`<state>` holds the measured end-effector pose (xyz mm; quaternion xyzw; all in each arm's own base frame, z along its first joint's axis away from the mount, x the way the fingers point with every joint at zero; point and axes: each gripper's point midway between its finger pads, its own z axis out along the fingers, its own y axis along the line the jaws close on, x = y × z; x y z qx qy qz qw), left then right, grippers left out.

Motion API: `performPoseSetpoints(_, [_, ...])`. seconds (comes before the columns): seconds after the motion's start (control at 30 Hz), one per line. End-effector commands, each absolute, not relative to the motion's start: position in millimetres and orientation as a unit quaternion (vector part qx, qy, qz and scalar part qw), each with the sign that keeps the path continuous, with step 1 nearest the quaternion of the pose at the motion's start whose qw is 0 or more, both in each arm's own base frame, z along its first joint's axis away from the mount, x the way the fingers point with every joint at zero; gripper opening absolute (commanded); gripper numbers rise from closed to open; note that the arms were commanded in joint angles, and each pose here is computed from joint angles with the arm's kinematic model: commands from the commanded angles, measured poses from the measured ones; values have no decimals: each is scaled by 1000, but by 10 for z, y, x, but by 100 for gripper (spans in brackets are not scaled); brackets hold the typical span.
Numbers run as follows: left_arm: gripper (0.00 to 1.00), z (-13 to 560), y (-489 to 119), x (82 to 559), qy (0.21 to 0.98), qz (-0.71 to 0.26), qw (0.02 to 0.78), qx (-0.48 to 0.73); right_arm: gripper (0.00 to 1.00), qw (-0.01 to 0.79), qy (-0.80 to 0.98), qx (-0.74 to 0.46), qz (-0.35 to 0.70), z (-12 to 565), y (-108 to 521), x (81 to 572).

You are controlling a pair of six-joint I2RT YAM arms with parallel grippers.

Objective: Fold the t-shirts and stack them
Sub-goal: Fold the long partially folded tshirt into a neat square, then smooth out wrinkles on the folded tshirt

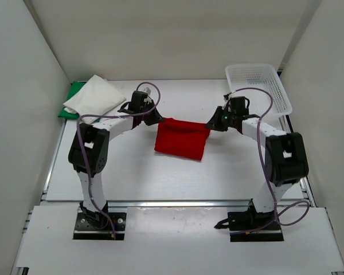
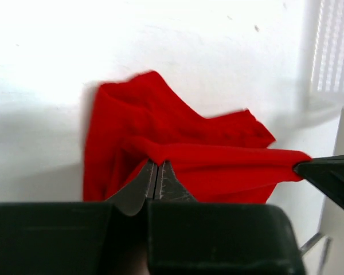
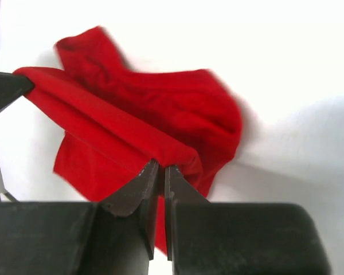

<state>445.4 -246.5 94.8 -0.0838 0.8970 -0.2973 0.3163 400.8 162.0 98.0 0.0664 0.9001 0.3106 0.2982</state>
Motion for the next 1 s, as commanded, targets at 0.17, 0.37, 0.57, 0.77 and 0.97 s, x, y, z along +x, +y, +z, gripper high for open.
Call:
performPoseSetpoints(0.17, [25, 1190, -2041, 4985, 857, -333, 361, -159, 25, 346, 882, 54, 315, 1155, 1543, 4733])
performPoseSetpoints(0.37, [28, 1717, -1985, 4819, 823, -354, 420, -144, 31, 379, 875, 51, 298, 1397, 1627, 4438])
performPoseSetpoints(0.57, [27, 1285, -2805, 4066, 840, -391, 373, -52, 0, 337, 870, 34, 359, 955, 1999, 3712])
performPoseSetpoints(0.77, [21, 451, -2731, 3779, 880, -368, 295, -66, 0, 288, 894, 47, 340, 427, 1911, 3415])
performPoseSetpoints(0.97, [20, 192, -2444, 3201, 887, -363, 274, -82, 0, 261, 910, 48, 320, 187, 1721, 3072])
